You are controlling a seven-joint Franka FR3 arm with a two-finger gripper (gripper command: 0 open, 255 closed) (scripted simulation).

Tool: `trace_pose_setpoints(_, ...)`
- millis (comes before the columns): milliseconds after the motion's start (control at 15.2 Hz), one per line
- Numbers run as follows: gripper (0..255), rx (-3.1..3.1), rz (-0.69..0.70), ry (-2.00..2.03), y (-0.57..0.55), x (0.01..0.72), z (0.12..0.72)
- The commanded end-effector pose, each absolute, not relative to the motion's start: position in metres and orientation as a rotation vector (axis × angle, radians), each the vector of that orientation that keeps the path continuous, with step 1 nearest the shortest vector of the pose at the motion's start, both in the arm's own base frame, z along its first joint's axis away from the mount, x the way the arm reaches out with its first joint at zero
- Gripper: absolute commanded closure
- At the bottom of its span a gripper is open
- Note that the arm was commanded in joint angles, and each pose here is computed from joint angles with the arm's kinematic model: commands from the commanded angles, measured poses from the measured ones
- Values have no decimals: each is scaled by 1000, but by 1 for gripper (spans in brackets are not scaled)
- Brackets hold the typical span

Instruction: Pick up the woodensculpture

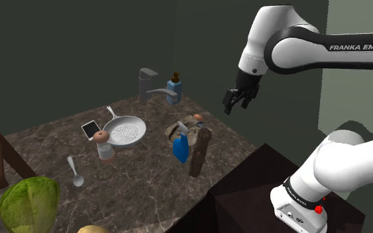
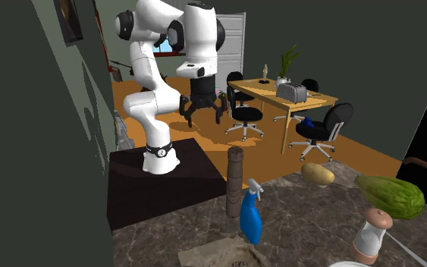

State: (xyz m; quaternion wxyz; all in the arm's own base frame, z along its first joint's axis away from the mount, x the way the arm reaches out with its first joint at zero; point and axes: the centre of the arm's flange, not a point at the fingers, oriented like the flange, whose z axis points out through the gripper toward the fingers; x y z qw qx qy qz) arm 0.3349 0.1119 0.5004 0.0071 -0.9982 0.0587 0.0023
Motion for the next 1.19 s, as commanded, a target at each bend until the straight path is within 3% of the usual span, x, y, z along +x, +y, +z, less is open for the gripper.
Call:
trace_pose_setpoints(0, 0, -3124, 3, 181, 132, 340, 484)
trace_pose_setpoints(594, 0, -3137, -2, 165, 219, 359, 411)
trace_pose_setpoints(1122, 0, -3137, -2, 165, 219, 359, 371)
